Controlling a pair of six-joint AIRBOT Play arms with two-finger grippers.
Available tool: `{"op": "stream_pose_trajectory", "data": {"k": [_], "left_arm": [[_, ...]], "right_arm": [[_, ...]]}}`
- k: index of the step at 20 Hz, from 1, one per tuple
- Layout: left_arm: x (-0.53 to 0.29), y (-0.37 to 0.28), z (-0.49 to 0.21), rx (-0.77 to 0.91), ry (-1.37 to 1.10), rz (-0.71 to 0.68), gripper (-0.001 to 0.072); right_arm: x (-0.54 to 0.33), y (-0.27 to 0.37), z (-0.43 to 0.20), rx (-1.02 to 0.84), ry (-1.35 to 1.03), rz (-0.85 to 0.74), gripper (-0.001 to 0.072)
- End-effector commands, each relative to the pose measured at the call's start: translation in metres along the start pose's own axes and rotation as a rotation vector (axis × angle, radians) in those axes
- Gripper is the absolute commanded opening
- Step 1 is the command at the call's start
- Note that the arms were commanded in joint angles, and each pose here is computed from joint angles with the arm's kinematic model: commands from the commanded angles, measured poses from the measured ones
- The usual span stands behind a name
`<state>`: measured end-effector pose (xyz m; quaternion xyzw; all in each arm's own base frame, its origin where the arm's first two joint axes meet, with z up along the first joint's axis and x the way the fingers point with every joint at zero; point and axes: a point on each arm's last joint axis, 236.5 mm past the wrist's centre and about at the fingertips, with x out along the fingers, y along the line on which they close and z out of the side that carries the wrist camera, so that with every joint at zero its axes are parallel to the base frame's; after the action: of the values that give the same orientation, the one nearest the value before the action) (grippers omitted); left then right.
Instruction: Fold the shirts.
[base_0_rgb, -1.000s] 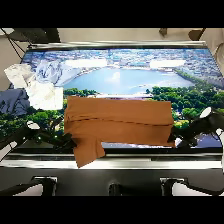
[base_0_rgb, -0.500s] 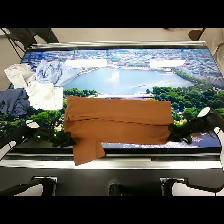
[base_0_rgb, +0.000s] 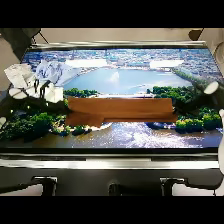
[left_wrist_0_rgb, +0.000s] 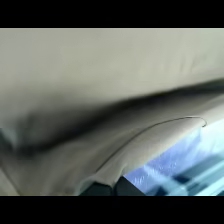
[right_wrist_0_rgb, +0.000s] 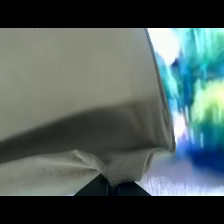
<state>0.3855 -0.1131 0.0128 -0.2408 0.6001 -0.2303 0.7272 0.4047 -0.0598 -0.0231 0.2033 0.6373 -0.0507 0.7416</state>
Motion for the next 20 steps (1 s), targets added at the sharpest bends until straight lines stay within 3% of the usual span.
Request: {"op": "stream_pose_trajectory", "data": {"k": [1, 8, 10, 11, 13, 15, 20], "left_arm": [[0.005, 0.007, 0.053, -0.021, -0.021, -0.003, 0.0039], [0.068, 0.056, 0.056, -0.147, 0.094, -0.004, 0.0040], [0.078, 0.059, 0.051, -0.155, 0.118, -0.005, 0.0048], [0.077, 0.058, 0.052, -0.152, 0.116, -0.005, 0.0162], [0.064, 0.055, 0.057, -0.142, 0.105, -0.011, 0.0585], [0.044, 0.049, 0.061, -0.110, 0.106, -0.025, 0.0609], [0.001, 0.024, 0.071, -0.042, 0.052, -0.034, 0.0607]], "right_arm": [[-0.001, 0.021, 0.066, -0.044, -0.160, -0.059, 0.0055], [0.064, 0.016, 0.066, 0.041, -0.031, -0.043, 0.0063], [0.073, 0.019, 0.063, 0.056, -0.010, -0.021, 0.0179], [0.070, 0.021, 0.065, 0.060, -0.018, -0.011, 0.0229], [0.054, 0.020, 0.067, 0.057, -0.031, 0.026, 0.0530], [0.033, 0.007, 0.071, 0.064, -0.048, 0.090, 0.0638], [0.033, -0.034, 0.061, 0.264, 0.056, 0.305, 0.0710]]}}
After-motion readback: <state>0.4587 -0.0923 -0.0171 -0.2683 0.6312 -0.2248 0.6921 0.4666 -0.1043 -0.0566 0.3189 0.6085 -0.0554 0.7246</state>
